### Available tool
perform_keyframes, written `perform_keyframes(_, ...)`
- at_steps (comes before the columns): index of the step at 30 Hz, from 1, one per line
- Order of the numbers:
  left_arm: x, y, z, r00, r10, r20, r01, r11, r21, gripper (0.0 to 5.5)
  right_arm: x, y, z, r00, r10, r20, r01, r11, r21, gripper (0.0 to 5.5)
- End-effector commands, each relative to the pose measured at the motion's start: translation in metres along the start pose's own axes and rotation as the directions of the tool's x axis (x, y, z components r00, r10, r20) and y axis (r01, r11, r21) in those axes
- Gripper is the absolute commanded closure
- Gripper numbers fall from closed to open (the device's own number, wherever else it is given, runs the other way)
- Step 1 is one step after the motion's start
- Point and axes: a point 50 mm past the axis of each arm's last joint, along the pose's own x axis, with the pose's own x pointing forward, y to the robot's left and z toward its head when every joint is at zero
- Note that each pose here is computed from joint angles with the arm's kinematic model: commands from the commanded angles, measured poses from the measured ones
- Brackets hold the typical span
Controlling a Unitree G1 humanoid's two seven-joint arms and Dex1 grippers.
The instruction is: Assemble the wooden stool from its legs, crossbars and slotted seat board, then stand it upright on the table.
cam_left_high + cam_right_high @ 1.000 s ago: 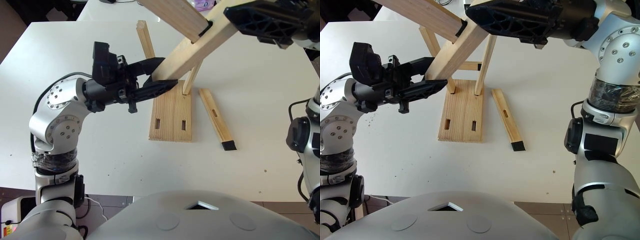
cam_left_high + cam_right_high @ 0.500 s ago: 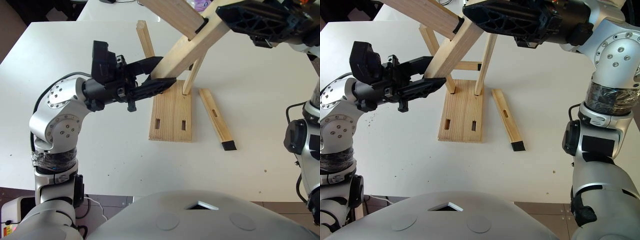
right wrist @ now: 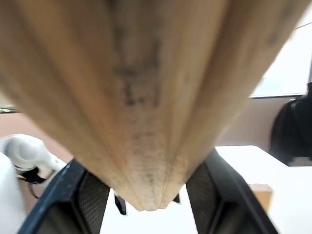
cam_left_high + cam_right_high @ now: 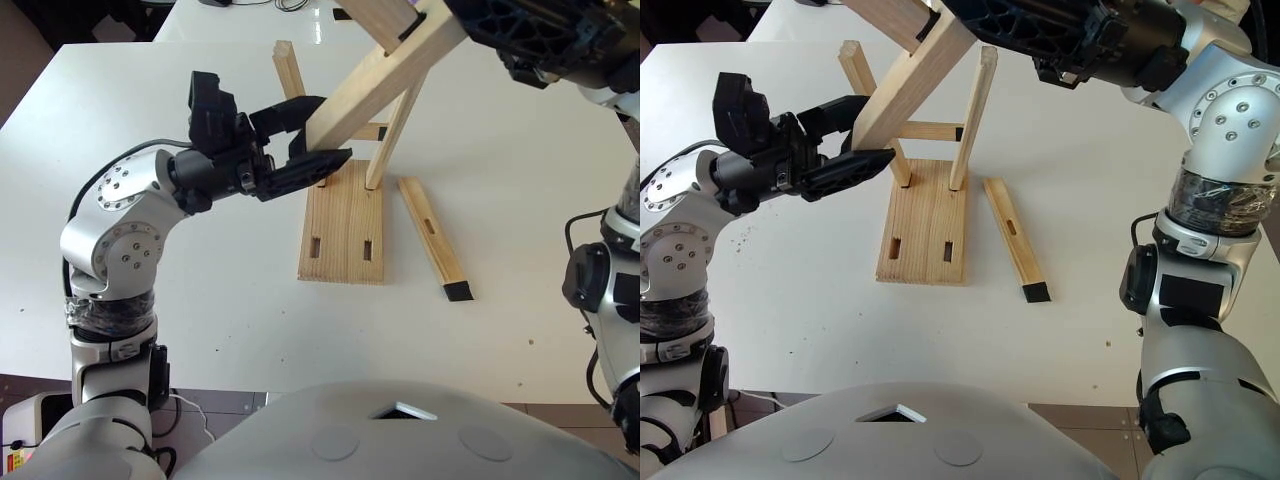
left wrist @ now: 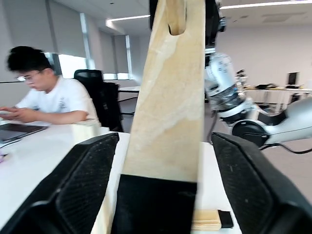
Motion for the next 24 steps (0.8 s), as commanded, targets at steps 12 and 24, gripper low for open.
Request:
perform_keyframes(12,-0.075,0.023,-0.032,0.545,0.805,0.236,-0.721,0.593,-0.358,2.03,-0.04,0.035,-0.067,0.95,-0.139,-0.279,0.142,0.99,-0.01,3.47)
perform_keyframes(24,-0.064,0.019,-0.061,0.36,0.916,0.174,-0.78,0.398,-0.482,2.03,-0.04,0.042,-0.096,0.911,-0.16,-0.381,0.162,0.986,-0.029,3.47)
